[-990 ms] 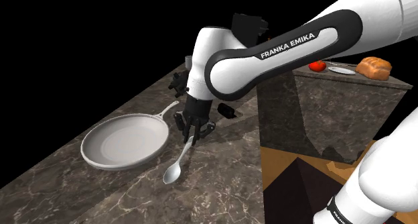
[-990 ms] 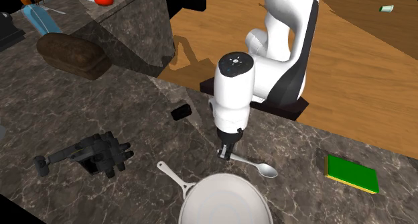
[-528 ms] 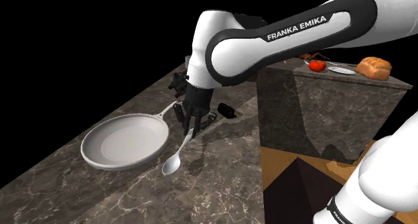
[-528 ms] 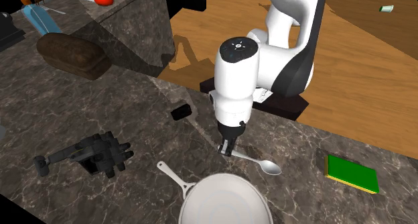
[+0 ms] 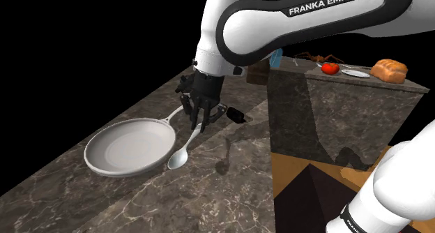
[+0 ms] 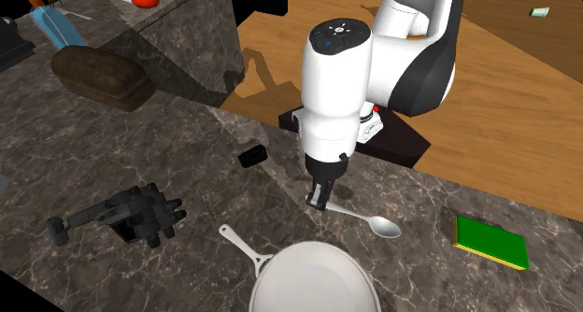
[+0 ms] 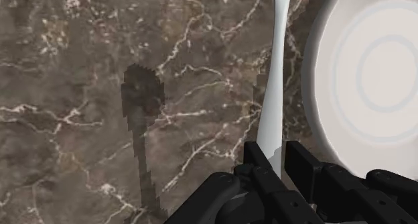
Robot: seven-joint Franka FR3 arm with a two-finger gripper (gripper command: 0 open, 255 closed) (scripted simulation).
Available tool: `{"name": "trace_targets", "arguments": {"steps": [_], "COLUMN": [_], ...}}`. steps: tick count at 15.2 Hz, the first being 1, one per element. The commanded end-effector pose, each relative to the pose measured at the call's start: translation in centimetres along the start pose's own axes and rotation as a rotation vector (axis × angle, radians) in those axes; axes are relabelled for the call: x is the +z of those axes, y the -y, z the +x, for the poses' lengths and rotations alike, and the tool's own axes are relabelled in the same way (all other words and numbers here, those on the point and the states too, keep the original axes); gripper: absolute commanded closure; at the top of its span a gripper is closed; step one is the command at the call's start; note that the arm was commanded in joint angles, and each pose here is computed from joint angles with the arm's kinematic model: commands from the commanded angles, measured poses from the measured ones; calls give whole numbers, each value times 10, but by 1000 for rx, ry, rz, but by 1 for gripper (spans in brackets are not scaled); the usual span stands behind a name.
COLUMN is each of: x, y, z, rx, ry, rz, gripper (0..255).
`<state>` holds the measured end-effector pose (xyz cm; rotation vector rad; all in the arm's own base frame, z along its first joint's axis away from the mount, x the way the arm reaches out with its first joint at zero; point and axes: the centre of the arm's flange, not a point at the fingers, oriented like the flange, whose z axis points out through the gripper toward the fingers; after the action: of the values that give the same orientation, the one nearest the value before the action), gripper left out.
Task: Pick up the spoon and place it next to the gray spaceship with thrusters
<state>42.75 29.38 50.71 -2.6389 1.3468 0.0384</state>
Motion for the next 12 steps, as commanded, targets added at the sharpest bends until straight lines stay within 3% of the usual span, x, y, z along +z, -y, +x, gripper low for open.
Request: {"name": "trace_targets", "arguments": {"steps": [1,12], "x": [-11,-68], "y": [3,11], "z": [0,-6], "rx": [0,0], "ry": [0,0], "rz": [0,0], "gripper": [255,255]}}
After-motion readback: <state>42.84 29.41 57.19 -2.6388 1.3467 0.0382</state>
